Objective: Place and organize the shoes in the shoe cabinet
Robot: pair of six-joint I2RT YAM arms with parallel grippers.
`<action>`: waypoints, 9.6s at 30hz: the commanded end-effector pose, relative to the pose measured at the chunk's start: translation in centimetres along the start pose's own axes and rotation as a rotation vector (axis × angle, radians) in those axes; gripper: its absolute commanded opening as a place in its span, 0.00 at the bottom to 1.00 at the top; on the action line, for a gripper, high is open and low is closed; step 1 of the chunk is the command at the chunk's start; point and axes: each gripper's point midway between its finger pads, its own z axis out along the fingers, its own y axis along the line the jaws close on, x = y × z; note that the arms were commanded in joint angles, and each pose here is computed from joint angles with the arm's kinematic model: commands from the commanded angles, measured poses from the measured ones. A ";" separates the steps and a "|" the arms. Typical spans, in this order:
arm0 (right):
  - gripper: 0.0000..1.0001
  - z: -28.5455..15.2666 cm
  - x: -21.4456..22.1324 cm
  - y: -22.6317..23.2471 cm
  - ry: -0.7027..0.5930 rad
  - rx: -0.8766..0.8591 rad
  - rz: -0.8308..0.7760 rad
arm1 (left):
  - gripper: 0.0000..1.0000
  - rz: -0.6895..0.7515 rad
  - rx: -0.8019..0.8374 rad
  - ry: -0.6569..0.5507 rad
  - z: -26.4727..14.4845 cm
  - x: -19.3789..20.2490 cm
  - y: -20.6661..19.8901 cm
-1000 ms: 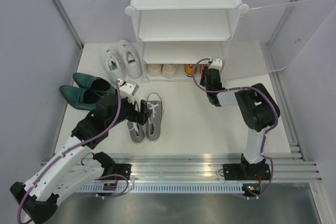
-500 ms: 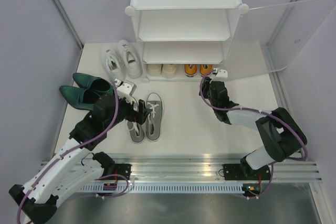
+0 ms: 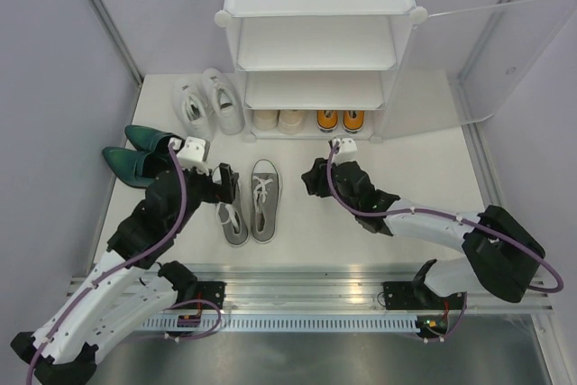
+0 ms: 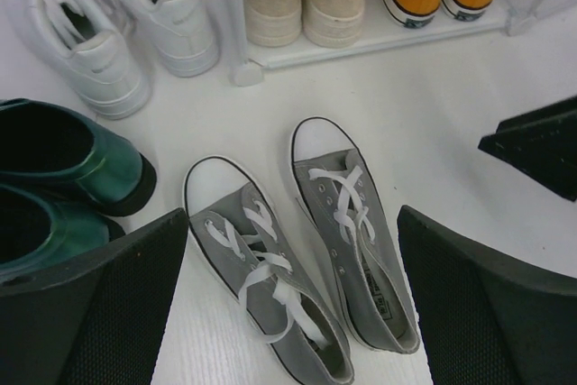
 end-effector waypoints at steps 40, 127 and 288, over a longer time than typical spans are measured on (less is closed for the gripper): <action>0.67 5.8 15.9 17.8 0.309 0.025 -0.274 | 1.00 -0.121 -0.241 -0.213 -3.6 -4.0 5.0; 0.17 16.8 -21.5 7.0 -0.351 0.245 0.202 | 0.99 -0.108 -0.079 -0.240 -4.0 -4.7 2.4; 0.47 18.2 -16.4 5.1 -0.211 -0.022 0.231 | 1.00 -0.052 0.033 -0.157 -2.4 -3.4 0.0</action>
